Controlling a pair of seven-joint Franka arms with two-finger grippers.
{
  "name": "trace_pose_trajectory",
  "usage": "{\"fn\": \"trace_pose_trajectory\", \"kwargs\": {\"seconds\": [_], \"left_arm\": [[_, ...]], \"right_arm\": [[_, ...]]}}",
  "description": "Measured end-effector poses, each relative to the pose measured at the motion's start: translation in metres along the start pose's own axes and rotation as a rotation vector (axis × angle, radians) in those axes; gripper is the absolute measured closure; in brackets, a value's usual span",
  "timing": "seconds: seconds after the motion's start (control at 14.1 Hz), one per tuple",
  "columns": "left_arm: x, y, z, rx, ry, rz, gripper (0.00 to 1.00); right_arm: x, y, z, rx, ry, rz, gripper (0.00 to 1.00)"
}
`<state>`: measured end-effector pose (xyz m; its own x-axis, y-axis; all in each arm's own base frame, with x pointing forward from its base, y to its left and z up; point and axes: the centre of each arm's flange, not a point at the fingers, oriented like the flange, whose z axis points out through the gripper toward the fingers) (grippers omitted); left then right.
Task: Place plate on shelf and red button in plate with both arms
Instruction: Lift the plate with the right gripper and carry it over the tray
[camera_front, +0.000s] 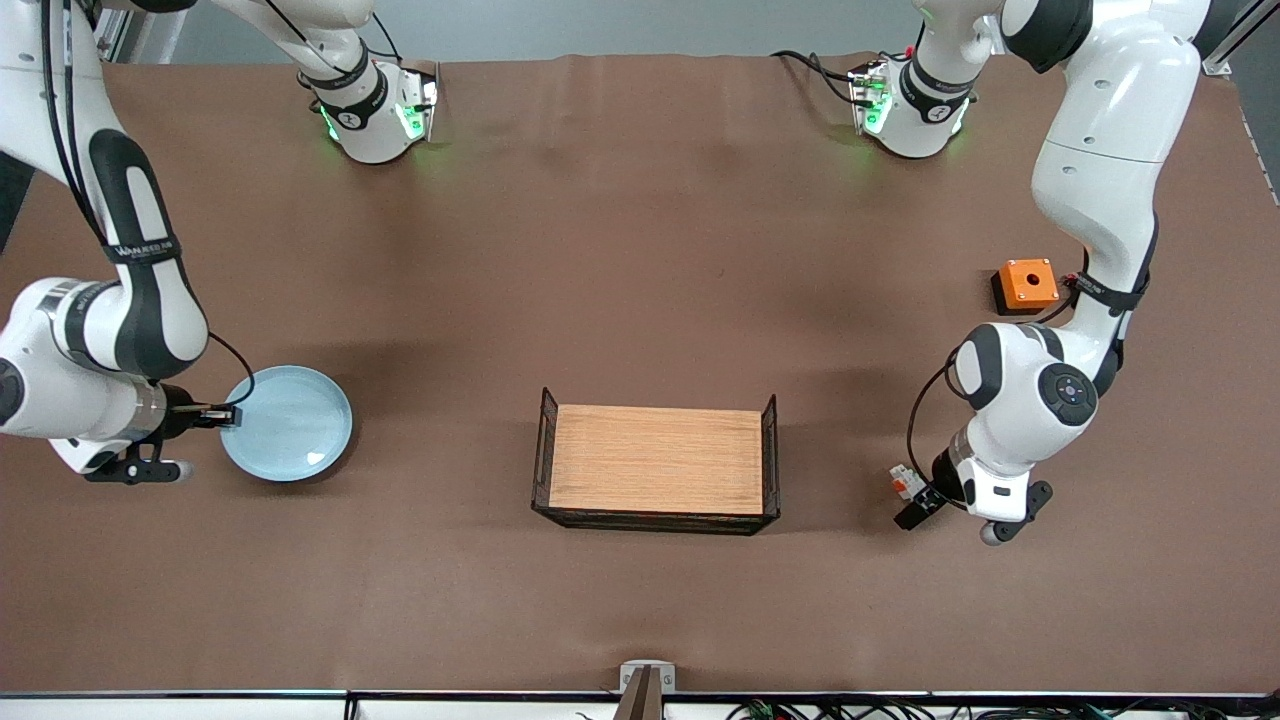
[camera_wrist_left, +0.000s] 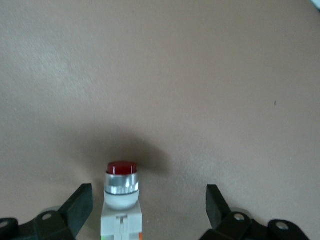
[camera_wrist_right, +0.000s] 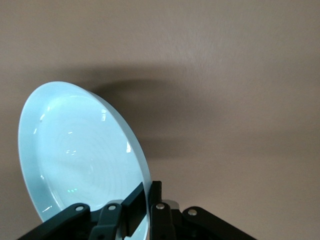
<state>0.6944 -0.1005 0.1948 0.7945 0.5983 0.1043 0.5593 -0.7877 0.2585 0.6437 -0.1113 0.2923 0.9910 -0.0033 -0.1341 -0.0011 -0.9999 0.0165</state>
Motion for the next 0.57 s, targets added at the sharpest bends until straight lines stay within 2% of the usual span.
{"fn": "trace_pose_trajectory", "kwargs": {"seconds": [0.14,0.42,0.57], "left_arm": [[-0.009,0.002,0.005,0.007,-0.011,0.004,0.0],[-0.018,0.0,0.011,0.014,-0.02,0.005,0.0],[-0.018,0.0,0.012,0.015,-0.02,0.005,0.04]], "right_arm": [[-0.004,-0.009,-0.031,-0.006,0.016,-0.013,0.93],[-0.026,-0.03,-0.093,-0.008,-0.032,-0.039,0.93],[-0.04,-0.036,-0.121,0.002,-0.046,-0.04,0.93]]}}
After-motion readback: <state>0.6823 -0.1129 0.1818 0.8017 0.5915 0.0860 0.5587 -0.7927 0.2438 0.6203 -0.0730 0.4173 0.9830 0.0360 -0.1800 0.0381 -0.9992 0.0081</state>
